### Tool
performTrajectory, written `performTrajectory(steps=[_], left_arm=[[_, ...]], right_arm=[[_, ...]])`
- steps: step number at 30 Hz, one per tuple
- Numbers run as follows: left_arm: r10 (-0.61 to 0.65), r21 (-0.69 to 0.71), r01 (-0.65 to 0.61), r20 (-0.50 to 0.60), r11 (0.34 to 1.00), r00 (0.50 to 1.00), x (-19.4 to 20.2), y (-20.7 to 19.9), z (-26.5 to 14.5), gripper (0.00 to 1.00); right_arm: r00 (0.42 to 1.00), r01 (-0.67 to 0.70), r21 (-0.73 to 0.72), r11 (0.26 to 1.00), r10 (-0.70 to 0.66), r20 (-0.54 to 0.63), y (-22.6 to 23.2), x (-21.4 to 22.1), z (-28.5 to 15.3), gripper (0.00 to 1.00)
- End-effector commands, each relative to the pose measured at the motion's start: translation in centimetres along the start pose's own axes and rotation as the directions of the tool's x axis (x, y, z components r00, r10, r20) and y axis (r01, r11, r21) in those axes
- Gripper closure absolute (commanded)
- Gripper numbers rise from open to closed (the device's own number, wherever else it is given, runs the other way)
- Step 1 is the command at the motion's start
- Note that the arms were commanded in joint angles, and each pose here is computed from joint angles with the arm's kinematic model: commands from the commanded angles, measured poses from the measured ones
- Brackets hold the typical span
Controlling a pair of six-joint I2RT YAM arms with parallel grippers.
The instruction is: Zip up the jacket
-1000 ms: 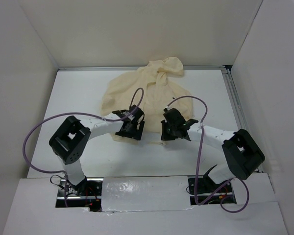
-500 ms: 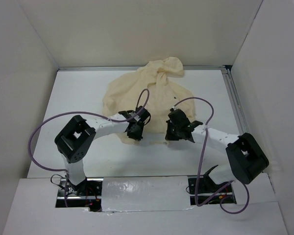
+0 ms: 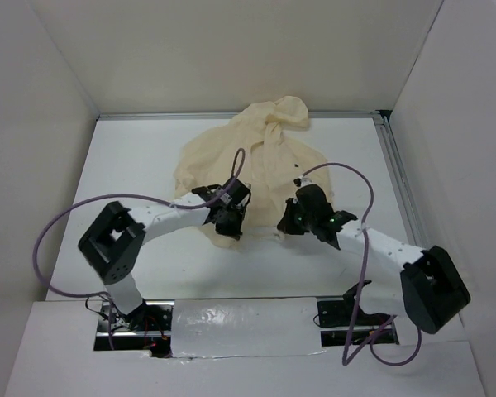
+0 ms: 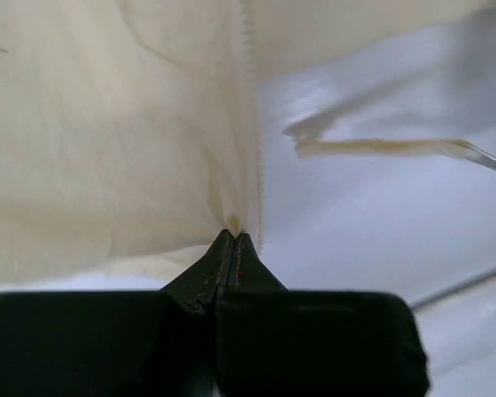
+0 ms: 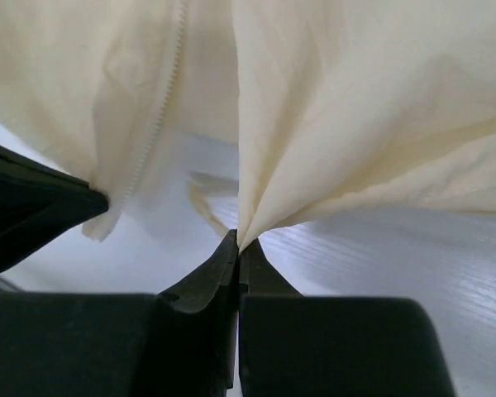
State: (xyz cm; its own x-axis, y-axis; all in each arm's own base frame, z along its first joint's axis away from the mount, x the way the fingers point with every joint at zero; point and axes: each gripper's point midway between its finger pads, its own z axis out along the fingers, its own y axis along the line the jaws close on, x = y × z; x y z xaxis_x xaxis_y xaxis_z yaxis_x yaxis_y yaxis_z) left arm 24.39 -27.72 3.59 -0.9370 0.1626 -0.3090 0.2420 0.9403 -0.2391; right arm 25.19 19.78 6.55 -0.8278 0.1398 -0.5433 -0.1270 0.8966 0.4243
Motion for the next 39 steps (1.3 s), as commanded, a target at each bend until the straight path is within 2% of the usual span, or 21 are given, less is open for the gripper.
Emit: performTrajectory(steps=[1, 2, 5, 7, 9, 10, 12, 13, 15, 17, 18, 22, 24, 27, 28, 32, 33, 36, 39], left_arm=[[-0.001, 0.150, -0.037, 0.242, 0.988, 0.970, -4.6, -3.5, -8.5, 1.00], [-0.011, 0.214, -0.069, 0.349, 0.974, 0.937, -6.2, -4.7, -12.0, 1.00], [-0.035, 0.300, -0.144, 0.519, 0.943, 0.854, -8.4, -6.3, -18.4, 1.00], [-0.049, 0.325, -0.176, 0.580, 0.929, 0.813, -8.9, -6.7, -20.7, 1.00], [-0.083, 0.364, -0.225, 0.665, 0.904, 0.742, -9.7, -7.3, -23.8, 1.00], [-0.082, 0.365, -0.237, 0.679, 0.900, 0.730, -9.6, -7.2, -23.9, 1.00], [-0.117, 0.390, -0.271, 0.730, 0.880, 0.673, -10.1, -7.6, -25.9, 1.00], [-0.137, 0.408, -0.265, 0.729, 0.874, 0.671, -10.1, -7.7, -25.9, 1.00], [-0.169, 0.435, -0.271, 0.740, 0.859, 0.651, -10.1, -8.0, -26.8, 1.00], [-0.232, 0.485, -0.252, 0.733, 0.837, 0.639, -10.3, -8.3, -26.8, 1.00], [-0.269, 0.516, -0.243, 0.727, 0.821, 0.632, -10.3, -8.5, -26.6, 1.00], [-0.346, 0.589, -0.186, 0.670, 0.787, 0.657, -10.5, -9.1, -25.0, 1.00], [-0.364, 0.596, -0.175, 0.668, 0.784, 0.649, -10.9, -9.2, -24.5, 1.00], [-0.369, 0.600, -0.151, 0.650, 0.785, 0.664, -11.8, -9.7, -23.9, 1.00], [-0.367, 0.597, -0.126, 0.632, 0.792, 0.683, -11.8, -9.8, -22.9, 1.00], [-0.368, 0.599, -0.118, 0.622, 0.792, 0.692, -12.5, -10.5, -21.8, 1.00], [-0.362, 0.596, -0.102, 0.605, 0.796, 0.709, -12.4, -10.7, -20.9, 1.00], [-0.329, 0.607, -0.130, 0.584, 0.784, 0.742, -11.8, -11.8, -20.7, 1.00], [-0.298, 0.623, -0.180, 0.583, 0.761, 0.756, -10.6, -13.2, -21.4, 1.00]], right_arm=[[0.977, 0.062, -0.183, 0.981, -0.023, 0.211, 3.7, -4.6, -2.8, 1.00], [0.971, 0.082, -0.194, 0.978, -0.034, 0.238, 4.0, -5.0, -3.5, 1.00], [0.901, 0.204, -0.247, 0.947, -0.082, 0.427, 5.7, -8.0, -7.0, 1.00], [0.812, 0.300, -0.285, 0.910, -0.087, 0.577, 7.3, -9.9, -10.7, 1.00], [0.731, 0.385, -0.325, 0.864, -0.071, 0.678, 8.7, -10.6, -14.2, 1.00], [0.674, 0.424, -0.338, 0.840, -0.044, 0.738, 9.6, -11.4, -16.1, 1.00], [0.617, 0.458, -0.351, 0.817, -0.008, 0.787, 10.1, -11.8, -18.3, 1.00], [0.608, 0.444, -0.359, 0.821, 0.018, 0.794, 10.1, -12.2, -18.9, 1.00], [0.624, 0.417, -0.387, 0.822, 0.050, 0.780, 10.4, -12.5, -19.1, 1.00], [0.654, 0.429, -0.433, 0.793, 0.058, 0.754, 11.1, -12.0, -18.8, 1.00], [0.670, 0.419, -0.493, 0.763, 0.107, 0.735, 11.8, -11.7, -19.1, 1.00], [0.684, 0.469, -0.570, 0.675, 0.131, 0.718, 12.9, -9.9, -18.6, 1.00], [0.705, 0.463, -0.564, 0.684, 0.101, 0.702, 12.9, -9.8, -17.8, 1.00], [0.707, 0.446, -0.563, 0.696, 0.112, 0.698, 12.8, -10.3, -17.8, 1.00], [0.697, 0.450, -0.561, 0.695, 0.119, 0.707, 12.8, -10.4, -18.1, 1.00], [0.700, 0.434, -0.572, 0.696, 0.140, 0.701, 12.9, -10.5, -17.9, 1.00], [0.706, 0.433, -0.572, 0.697, 0.133, 0.696, 13.0, -10.4, -17.7, 1.00], [0.725, 0.406, -0.553, 0.727, 0.112, 0.679, 13.0, -10.7, -16.4, 1.00], [0.715, 0.356, -0.501, 0.789, 0.115, 0.689, 12.2, -11.8, -15.2, 1.00]])
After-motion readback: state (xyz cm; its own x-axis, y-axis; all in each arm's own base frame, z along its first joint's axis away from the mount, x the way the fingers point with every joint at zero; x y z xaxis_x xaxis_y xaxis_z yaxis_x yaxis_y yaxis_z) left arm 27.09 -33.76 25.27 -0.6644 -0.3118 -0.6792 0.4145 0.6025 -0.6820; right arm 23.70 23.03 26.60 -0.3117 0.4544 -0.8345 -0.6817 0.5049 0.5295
